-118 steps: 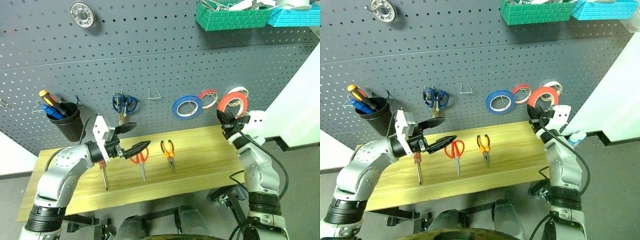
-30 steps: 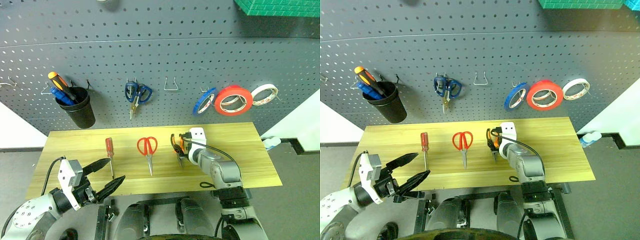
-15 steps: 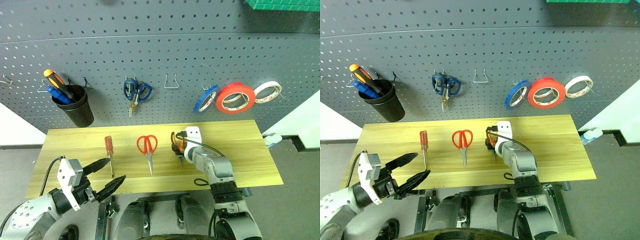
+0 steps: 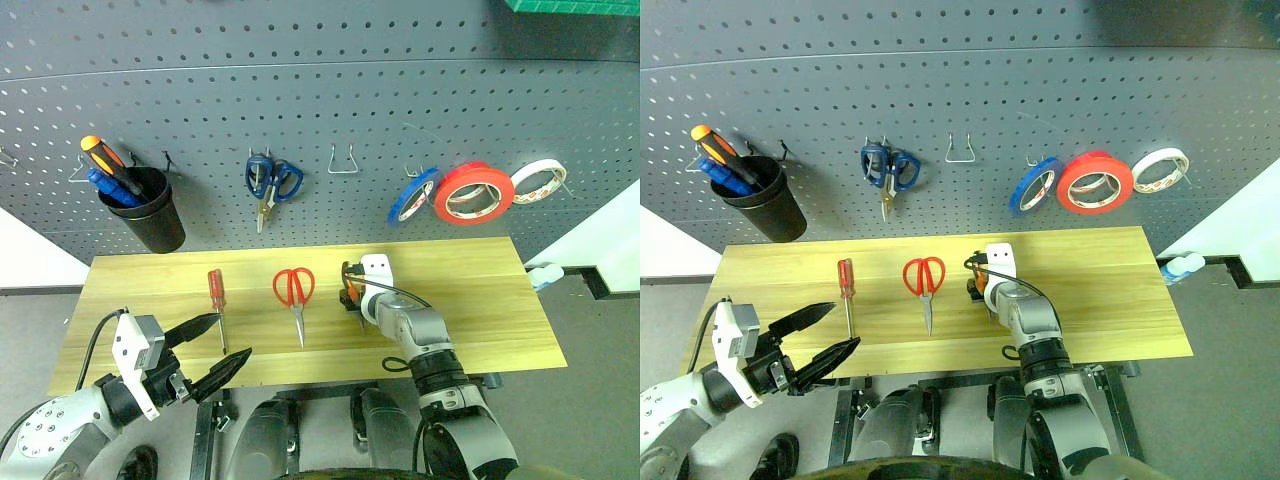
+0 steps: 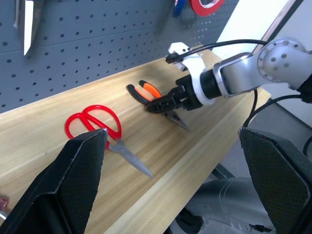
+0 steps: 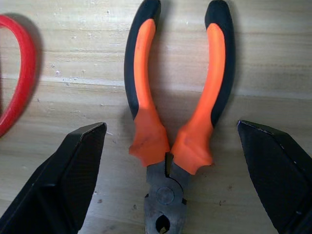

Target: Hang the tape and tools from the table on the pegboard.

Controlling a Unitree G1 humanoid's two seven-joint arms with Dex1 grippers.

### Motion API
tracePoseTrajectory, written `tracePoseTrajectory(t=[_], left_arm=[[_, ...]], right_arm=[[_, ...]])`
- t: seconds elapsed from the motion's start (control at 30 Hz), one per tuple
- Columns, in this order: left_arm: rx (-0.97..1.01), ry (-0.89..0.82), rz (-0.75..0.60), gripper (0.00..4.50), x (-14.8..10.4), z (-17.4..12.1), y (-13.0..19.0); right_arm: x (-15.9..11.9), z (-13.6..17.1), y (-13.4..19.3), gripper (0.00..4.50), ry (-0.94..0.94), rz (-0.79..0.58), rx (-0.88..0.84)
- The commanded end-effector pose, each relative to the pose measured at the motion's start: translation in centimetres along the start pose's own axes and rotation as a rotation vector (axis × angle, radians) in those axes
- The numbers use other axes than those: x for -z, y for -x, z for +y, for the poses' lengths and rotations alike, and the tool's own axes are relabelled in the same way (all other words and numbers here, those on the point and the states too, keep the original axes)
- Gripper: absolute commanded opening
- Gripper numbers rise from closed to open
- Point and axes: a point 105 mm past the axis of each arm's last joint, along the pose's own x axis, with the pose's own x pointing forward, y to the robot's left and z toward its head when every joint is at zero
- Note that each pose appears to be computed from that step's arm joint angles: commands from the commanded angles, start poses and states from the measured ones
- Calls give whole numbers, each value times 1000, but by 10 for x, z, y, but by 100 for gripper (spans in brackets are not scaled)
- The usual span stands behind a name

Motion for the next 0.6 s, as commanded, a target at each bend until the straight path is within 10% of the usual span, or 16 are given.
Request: tracePoseTrajectory(t=[0.03,0.1,0.33,0.6], left_arm=[[12,-22,-14,450,-7,-7,1],[10,-24,-15,450,-8,-8,1],[6,-25,-14,450,-8,-7,1],[9,-23,-14,450,-8,-5,1]], right_arm=[[-9,3,-3,448,64,-20,13],[-8,1,-5,448,93,-13,28],[-3,-6,-7,223,154,9,73],[-5,-8,-8,211,139,3,68]])
